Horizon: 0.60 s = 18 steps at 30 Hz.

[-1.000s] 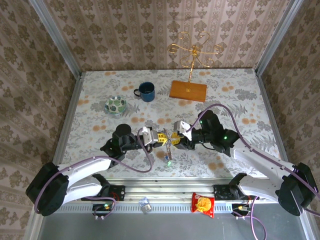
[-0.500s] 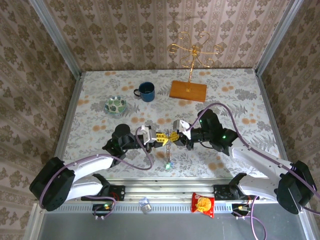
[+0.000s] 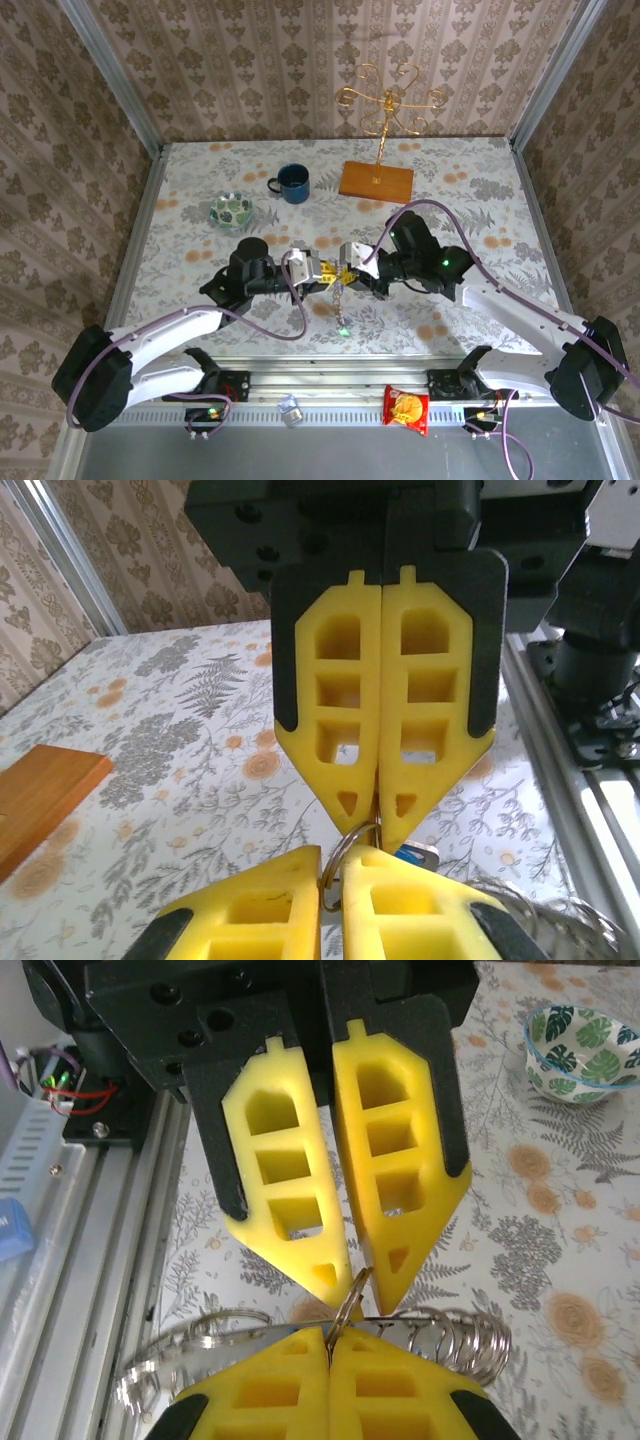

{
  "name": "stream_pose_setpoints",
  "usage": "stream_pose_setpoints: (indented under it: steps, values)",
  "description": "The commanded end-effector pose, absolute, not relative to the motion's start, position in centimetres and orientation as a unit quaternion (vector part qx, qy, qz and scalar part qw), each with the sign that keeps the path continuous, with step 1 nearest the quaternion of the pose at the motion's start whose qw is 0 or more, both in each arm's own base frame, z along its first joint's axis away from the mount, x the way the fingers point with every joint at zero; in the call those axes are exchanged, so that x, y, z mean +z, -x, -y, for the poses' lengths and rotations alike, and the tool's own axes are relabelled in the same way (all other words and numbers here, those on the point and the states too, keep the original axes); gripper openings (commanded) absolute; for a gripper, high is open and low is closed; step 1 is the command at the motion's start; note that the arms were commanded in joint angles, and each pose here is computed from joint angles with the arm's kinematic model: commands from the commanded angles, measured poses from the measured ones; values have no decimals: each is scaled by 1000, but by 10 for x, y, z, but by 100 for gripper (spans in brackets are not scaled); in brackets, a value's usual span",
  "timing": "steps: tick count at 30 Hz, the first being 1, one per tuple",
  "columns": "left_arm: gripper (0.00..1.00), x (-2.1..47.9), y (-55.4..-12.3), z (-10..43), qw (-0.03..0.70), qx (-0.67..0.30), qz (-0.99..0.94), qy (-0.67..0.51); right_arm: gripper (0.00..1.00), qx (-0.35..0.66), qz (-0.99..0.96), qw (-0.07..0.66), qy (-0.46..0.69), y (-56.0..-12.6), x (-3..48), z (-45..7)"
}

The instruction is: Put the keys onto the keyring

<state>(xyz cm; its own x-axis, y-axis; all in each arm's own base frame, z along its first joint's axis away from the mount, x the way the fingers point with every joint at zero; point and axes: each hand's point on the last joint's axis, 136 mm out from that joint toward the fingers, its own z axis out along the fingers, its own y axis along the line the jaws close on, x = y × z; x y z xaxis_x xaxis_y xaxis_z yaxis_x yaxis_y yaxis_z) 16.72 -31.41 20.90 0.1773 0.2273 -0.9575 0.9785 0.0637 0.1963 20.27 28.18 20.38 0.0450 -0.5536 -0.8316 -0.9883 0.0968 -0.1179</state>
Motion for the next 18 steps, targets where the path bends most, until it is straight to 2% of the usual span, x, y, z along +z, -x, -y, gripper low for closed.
stream_pose_setpoints:
  steps: [1,12,18]
  values:
    - [13,198,-171,313,487,-318,-534,-613,0,278,-613,367,642,-190,210,-287]
    - [19,203,-163,319,482,-329,-512,-630,0,242,-611,368,658,-202,215,-295]
    - [12,204,-153,320,468,-349,-500,-639,0,232,-611,378,655,-207,220,-299]
